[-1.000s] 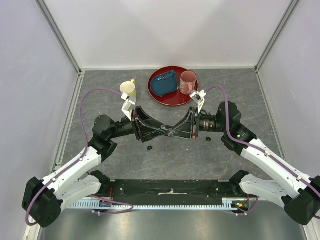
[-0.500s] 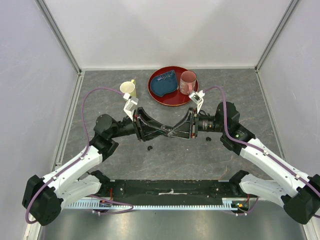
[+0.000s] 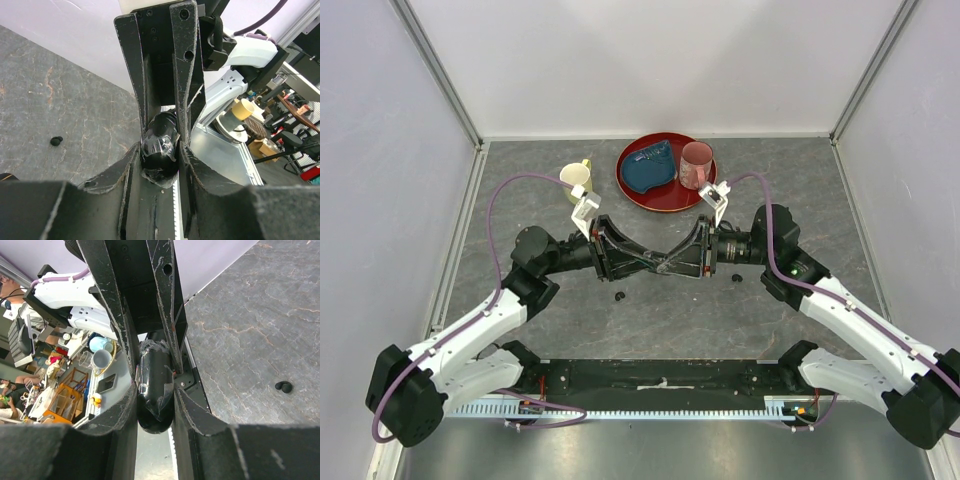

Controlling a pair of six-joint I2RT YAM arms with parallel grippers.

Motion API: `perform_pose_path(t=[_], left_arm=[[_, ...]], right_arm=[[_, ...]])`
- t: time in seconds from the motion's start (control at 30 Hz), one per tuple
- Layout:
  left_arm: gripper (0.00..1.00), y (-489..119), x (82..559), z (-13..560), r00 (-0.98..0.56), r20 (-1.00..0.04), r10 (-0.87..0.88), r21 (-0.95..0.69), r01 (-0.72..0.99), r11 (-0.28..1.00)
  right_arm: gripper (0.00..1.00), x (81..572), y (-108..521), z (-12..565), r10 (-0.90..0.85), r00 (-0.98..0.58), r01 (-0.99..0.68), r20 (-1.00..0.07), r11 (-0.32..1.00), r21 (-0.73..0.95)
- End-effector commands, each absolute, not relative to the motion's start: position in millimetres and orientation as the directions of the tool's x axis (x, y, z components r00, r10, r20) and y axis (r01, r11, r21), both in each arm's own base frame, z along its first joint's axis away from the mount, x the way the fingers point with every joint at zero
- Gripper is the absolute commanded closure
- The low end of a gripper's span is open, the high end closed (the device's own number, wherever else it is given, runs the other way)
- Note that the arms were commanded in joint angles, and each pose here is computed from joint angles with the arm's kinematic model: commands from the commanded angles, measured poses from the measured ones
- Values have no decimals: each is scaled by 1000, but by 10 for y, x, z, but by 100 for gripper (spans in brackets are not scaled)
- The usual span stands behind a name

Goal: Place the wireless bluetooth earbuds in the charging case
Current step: Adjust the charging case.

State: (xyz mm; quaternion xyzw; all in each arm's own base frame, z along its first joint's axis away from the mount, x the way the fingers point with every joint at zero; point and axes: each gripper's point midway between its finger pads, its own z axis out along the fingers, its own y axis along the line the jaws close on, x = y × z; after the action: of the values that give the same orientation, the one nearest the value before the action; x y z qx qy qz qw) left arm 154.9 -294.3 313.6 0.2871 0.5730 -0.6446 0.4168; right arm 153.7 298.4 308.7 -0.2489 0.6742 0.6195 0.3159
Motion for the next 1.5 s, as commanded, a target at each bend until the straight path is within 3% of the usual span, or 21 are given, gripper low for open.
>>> perform_pose_path(t=[0.0, 0.2, 0.23, 0.33, 0.53, 0.67, 0.93, 1.27, 1.47], left_arm=[[98, -2994, 1453, 3345, -452, -866, -212, -451, 891, -56], [98, -2978, 1459, 3316, -417, -882, -219, -420, 907, -32], [98, -2972, 1487, 3289, -418, -881, -222, -426, 905, -10], [98, -2920, 1546, 3267, -386, -890, -242, -409, 911, 55], [98, -2761, 1669, 3271, -270, -921, -281, -331, 922, 201], [98, -2641, 1758, 3229, -177, -944, -279, -262, 916, 305], [98, -2502, 1843, 3370, 9, -960, -281, -109, 909, 402], [98, -2528, 1843, 3434, 39, -956, -291, -82, 917, 390], [98, -2527, 1861, 3416, 37, -956, -292, -86, 914, 397]], right_arm=[[93, 1569, 2989, 3245, 108, -633, -761, -766, 92, 642], [63, 1668, 2971, 3265, 160, -640, -739, -752, 141, 659], [53, 1672, 2969, 3268, 163, -641, -737, -750, 144, 660], [35, 1711, 2946, 3310, 189, -633, -732, -750, 167, 660], [9, 1909, 2777, 3399, 307, -597, -677, -741, 302, 671], [4, 1952, 2702, 3497, 404, -643, -578, -650, 301, 759], [2, 1861, 2885, 3409, 413, -891, -160, -191, 108, 981], [2, 1876, 3024, 3341, 362, -932, 43, 30, 28, 999], [5, 1914, 3007, 3360, 388, -917, 99, 91, 0, 995]])
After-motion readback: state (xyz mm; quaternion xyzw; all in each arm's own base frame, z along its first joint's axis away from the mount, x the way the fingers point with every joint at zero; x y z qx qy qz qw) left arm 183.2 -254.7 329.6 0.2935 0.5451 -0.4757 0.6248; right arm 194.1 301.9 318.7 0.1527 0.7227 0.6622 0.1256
